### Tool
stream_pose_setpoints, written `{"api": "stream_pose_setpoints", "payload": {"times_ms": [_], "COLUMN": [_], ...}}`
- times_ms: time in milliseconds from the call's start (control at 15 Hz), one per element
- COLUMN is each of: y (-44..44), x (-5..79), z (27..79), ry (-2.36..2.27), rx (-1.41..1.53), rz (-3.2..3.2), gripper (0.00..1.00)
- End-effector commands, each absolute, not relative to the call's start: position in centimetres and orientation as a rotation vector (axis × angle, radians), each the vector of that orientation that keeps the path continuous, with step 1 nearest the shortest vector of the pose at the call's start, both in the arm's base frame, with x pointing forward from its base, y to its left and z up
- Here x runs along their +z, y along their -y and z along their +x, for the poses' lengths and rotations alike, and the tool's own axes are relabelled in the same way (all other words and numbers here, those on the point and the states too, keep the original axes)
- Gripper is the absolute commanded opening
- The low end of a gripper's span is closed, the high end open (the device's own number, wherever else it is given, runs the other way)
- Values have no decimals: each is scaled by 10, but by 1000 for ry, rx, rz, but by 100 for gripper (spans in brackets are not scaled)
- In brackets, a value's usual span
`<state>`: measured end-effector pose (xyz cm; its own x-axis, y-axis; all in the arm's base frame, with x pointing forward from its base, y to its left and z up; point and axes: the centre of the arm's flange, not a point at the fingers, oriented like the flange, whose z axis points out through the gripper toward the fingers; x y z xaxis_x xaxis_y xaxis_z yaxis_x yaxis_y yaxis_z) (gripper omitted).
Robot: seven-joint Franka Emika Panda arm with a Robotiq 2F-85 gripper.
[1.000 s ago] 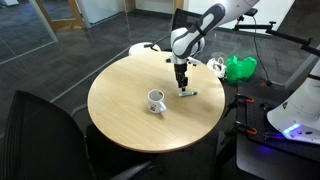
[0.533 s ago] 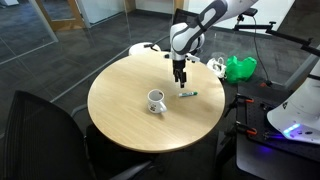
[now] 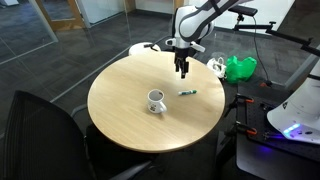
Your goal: Pick the marker from the cup and put it on the table
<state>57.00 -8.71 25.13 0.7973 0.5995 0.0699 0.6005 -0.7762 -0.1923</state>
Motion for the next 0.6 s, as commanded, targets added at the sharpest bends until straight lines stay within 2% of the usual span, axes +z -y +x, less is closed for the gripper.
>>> {"api": "stream_pose_setpoints", "payload": {"times_ms": [0,333,400,533], "y": [73,62,71,68], "x": [294,322,307,315], "z": [533,513,534,527], "ry": [905,894,911,913], "rx": [-48,-91,-62,-72], "rz": [-2873,-2919,-2873,-2879], "gripper": [100,100,100,100]}}
